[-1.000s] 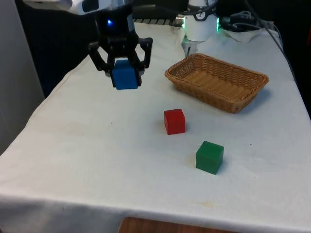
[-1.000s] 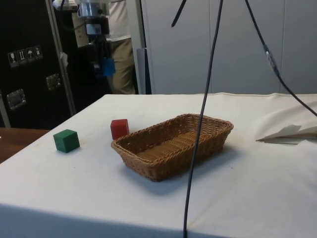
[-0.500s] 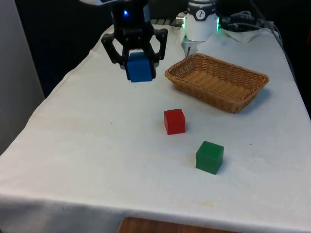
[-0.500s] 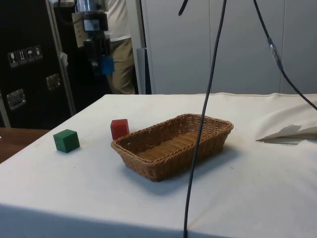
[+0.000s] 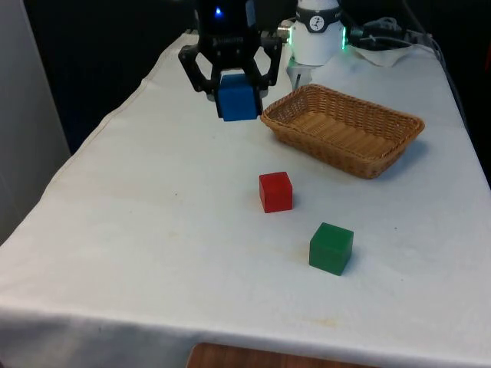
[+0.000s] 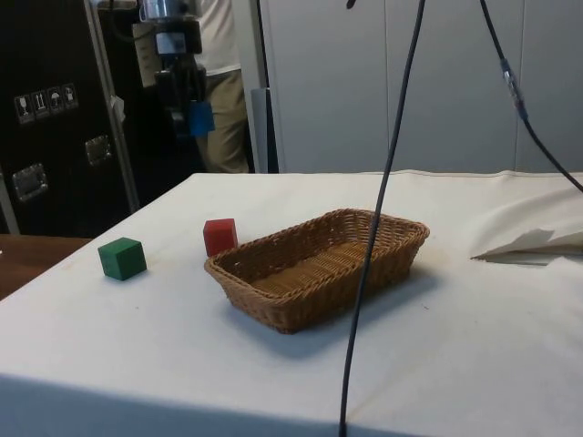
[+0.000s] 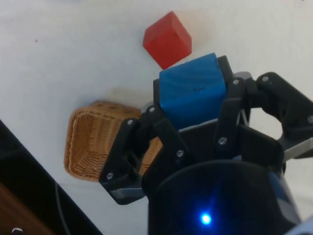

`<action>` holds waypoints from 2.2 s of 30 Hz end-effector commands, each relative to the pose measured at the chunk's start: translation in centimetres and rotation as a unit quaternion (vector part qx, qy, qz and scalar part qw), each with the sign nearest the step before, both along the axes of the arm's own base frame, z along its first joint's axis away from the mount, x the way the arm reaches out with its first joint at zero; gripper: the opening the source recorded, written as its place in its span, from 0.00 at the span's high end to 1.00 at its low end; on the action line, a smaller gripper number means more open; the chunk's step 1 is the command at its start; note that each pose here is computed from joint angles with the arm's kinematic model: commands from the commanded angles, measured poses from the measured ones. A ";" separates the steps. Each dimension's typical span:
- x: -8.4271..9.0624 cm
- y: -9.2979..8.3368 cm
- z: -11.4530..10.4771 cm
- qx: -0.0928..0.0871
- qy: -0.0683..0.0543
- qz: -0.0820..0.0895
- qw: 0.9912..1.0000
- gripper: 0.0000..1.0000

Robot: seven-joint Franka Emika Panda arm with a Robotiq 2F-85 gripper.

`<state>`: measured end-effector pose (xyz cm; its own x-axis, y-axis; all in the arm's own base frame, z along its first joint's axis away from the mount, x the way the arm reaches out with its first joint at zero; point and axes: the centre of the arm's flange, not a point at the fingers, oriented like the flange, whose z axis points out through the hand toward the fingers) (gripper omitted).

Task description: Pick up the blue cube and place it into the basket.

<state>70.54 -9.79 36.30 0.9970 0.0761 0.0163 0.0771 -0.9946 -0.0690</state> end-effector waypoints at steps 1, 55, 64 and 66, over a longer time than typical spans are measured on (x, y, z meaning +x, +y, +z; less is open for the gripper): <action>-0.5 0.1 0.3 -0.004 -0.006 -0.002 1.000 1.00; -10.1 8.4 0.7 0.001 -0.029 -0.002 1.000 1.00; -12.4 10.0 0.6 0.006 -0.025 -0.001 1.000 1.00; -12.9 10.4 0.4 0.007 -0.024 -0.001 1.000 1.00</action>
<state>57.94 0.24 36.72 0.9956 0.0765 0.0540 0.0810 -0.9929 -0.0872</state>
